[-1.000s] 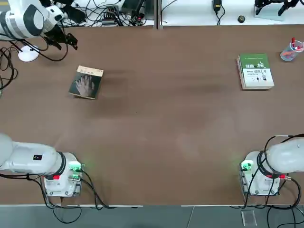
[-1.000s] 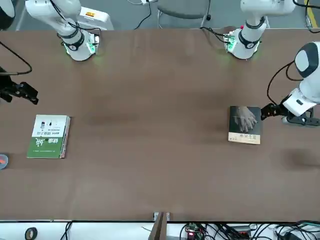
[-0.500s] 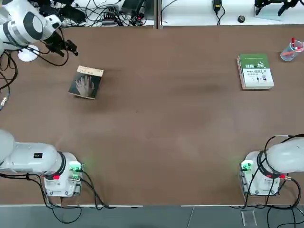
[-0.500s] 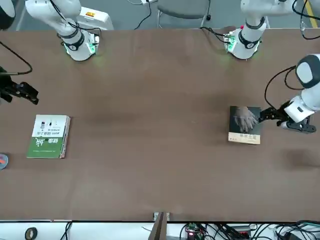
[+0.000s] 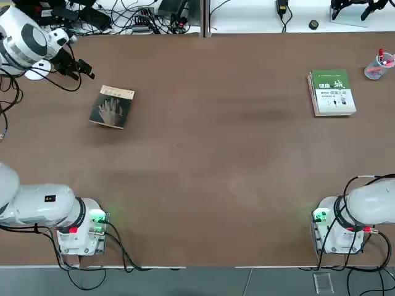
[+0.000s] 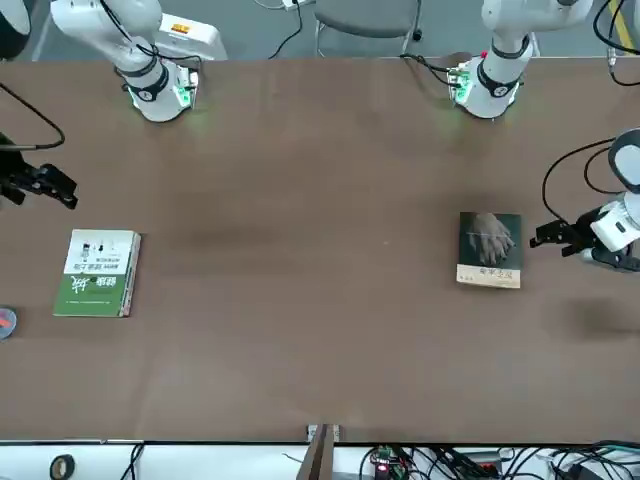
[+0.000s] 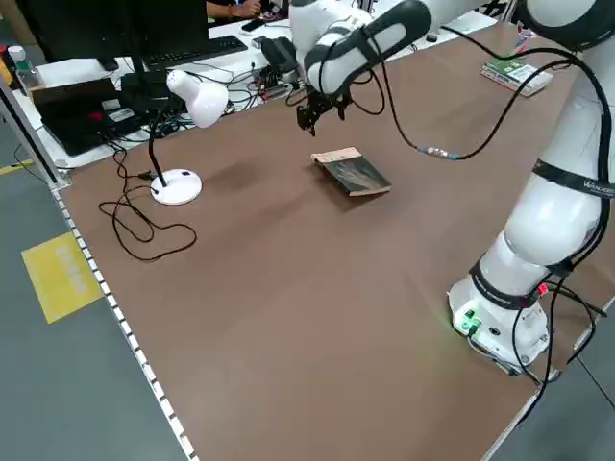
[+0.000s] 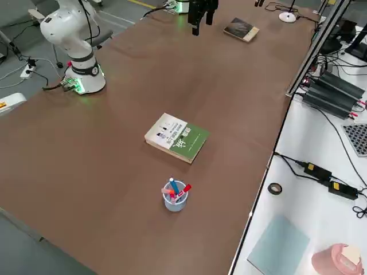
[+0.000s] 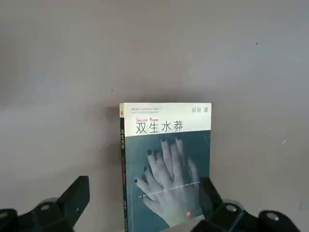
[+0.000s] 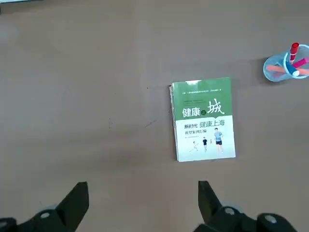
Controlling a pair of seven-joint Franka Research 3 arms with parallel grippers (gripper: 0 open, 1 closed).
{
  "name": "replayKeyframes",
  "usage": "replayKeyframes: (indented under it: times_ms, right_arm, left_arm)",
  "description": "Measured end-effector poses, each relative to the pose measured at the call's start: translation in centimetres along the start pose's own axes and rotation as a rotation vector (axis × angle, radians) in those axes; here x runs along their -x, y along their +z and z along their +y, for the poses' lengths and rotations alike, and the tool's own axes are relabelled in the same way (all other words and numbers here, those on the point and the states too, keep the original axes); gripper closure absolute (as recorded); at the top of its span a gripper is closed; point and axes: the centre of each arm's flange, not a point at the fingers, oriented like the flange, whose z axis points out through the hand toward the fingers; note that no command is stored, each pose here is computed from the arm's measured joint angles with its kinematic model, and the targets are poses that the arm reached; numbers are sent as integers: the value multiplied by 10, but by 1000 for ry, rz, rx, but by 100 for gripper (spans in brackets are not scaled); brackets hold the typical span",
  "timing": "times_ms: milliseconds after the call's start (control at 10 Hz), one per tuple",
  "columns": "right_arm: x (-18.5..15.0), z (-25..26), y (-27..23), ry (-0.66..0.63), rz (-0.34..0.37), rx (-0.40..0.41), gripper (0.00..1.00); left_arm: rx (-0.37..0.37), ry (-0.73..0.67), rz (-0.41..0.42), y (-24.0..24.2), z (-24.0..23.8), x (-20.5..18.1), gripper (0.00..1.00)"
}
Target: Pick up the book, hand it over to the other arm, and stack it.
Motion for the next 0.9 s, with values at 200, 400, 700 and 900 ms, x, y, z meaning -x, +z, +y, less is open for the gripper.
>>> replayKeyframes:
  times_ms: [200,400,700,900]
  right_arm:
    - [0,0,0,0,-1,0,0]
    - [0,0,0,1,-1,0,0]
    - [0,0,0,1,-1,0,0]
    - [0,0,0,1,-1,0,0]
  left_arm:
    - [36,11,-5,15,-11,3,0]
    - [67,21,-7,29,-22,7,0]
    - [126,70,5,50,-36,12,0]
    - [157,89,7,65,-45,16,0]
